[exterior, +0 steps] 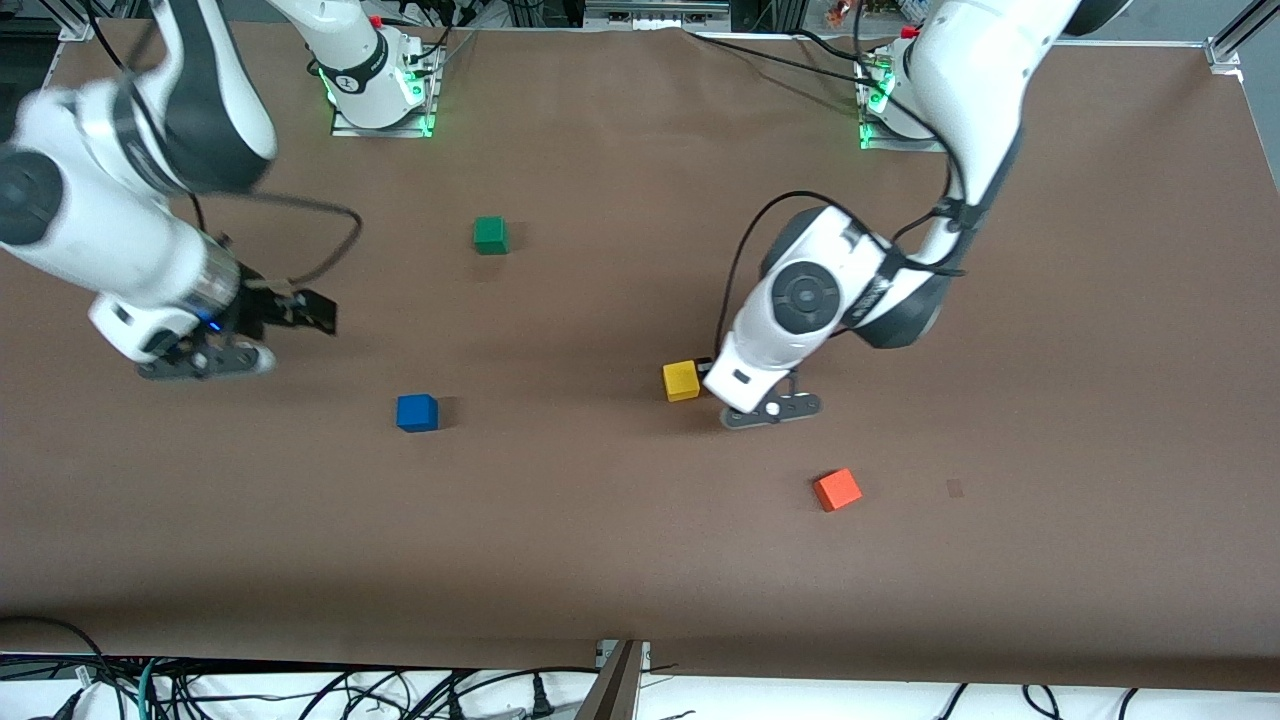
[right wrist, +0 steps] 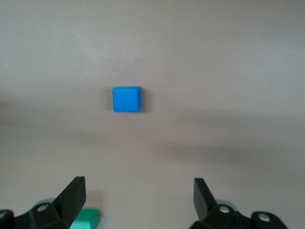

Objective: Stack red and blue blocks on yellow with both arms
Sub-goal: 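Carry the red cube over the yellow cube while the right gripper reaches the blue cube, then lower the red cube onto the yellow cube while the right gripper grasps the blue cube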

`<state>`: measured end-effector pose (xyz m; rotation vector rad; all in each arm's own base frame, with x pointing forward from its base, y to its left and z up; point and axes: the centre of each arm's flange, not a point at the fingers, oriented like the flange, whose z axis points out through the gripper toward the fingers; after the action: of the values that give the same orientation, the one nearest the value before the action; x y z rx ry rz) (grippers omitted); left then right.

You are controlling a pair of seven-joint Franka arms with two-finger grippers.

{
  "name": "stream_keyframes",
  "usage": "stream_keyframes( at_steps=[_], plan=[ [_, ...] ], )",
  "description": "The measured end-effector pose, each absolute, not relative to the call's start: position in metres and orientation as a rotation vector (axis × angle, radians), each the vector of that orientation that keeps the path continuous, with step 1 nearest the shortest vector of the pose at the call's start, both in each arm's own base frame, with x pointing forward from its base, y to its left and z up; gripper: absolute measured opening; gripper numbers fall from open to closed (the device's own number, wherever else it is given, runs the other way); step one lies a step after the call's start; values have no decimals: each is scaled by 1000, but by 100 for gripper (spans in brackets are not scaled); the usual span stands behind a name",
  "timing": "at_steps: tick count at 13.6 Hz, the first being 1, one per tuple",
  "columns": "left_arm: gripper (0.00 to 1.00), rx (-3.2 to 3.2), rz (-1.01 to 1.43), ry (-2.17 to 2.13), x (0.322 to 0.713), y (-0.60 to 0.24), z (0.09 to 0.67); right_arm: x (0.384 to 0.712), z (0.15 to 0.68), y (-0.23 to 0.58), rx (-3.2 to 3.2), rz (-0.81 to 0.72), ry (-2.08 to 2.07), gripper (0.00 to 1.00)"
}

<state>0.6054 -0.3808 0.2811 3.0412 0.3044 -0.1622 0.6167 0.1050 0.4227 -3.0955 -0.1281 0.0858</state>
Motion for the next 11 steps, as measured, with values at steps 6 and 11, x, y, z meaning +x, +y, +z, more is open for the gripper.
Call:
stream_keyframes(
  at_steps=[6, 11],
  plan=[
    [56, 3101, -134, 348, 588, -433, 244, 636, 263, 134, -3047, -40, -44, 100],
    [56, 3114, -107, 352, 578, -453, 243, 636, 198, 158, -3015, -114, -13, 99]
  ],
)
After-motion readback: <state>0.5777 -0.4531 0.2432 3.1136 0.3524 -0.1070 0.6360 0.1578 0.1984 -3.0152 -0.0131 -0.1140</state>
